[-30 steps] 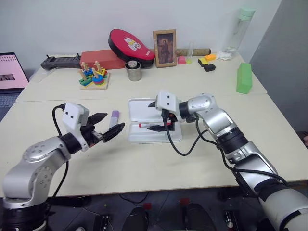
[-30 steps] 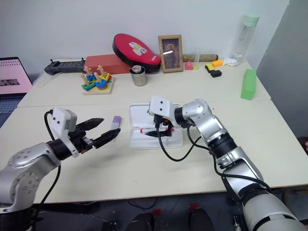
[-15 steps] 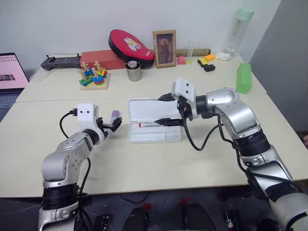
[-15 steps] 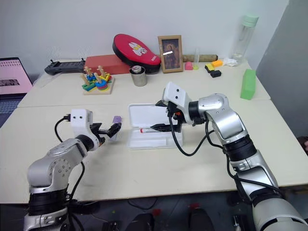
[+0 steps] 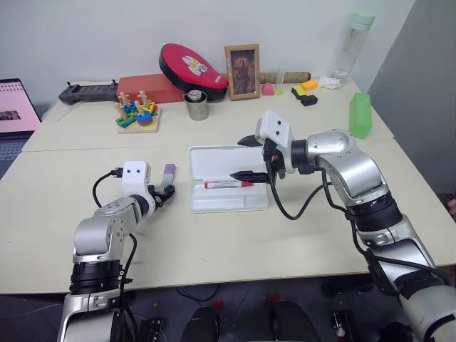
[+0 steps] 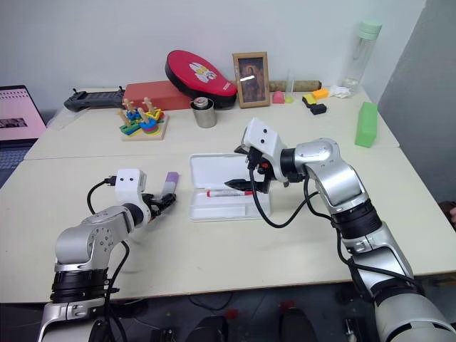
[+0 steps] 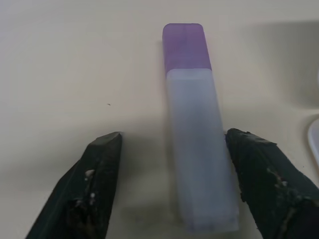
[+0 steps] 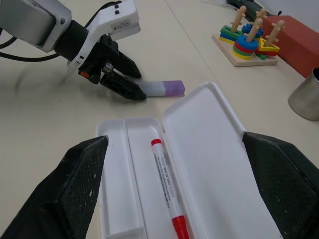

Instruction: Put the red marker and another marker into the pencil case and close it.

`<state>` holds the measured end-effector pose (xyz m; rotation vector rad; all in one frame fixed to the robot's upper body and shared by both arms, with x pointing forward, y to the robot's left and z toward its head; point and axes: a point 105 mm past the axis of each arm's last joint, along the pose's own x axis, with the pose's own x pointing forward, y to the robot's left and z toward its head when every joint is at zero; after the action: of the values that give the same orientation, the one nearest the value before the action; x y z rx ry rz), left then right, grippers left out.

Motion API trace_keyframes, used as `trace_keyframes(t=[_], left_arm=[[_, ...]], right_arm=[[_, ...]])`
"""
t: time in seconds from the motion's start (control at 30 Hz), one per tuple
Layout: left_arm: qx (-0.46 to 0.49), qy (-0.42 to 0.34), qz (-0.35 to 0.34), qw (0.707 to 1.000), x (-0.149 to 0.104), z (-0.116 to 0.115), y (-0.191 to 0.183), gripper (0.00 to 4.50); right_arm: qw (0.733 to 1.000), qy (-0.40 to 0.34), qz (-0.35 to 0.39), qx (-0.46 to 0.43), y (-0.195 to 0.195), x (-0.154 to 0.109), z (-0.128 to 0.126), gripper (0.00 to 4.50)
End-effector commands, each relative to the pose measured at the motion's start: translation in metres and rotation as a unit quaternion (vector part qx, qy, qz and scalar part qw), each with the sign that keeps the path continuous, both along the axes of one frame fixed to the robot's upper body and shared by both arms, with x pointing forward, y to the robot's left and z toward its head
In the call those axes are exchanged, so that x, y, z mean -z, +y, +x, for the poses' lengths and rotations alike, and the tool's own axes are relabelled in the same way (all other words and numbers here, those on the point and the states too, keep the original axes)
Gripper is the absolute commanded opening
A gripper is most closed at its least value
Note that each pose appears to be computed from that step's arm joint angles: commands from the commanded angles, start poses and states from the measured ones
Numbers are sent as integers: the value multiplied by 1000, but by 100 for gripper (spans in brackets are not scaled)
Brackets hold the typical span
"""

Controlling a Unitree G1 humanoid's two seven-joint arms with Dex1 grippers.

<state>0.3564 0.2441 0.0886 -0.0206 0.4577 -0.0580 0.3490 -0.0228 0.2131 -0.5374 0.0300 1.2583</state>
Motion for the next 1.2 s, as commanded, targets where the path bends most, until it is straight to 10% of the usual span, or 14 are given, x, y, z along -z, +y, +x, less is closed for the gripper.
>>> trace_keyframes(t=[0.03, 0.27, 0.53, 1.0, 1.2], left_arm=[[6, 2, -3, 1000, 1, 0, -2, 239], [5, -3, -1, 1000, 1, 1, 0, 121], [95, -89, 60, 990, -35, 4, -1, 121], [482, -122, 144, 855, -99, -34, -29, 121], [612, -52, 181, 768, -86, -27, -66, 121]], right_arm=[[1000, -21, 18, -3, -3, -14, -4, 450], [1000, -17, 17, -5, -3, -13, -5, 450], [1000, 6, 26, -12, -18, -13, -13, 450], [1000, 20, 12, 21, -61, -11, -25, 450], [998, 22, 6, 51, -74, -6, -28, 450]])
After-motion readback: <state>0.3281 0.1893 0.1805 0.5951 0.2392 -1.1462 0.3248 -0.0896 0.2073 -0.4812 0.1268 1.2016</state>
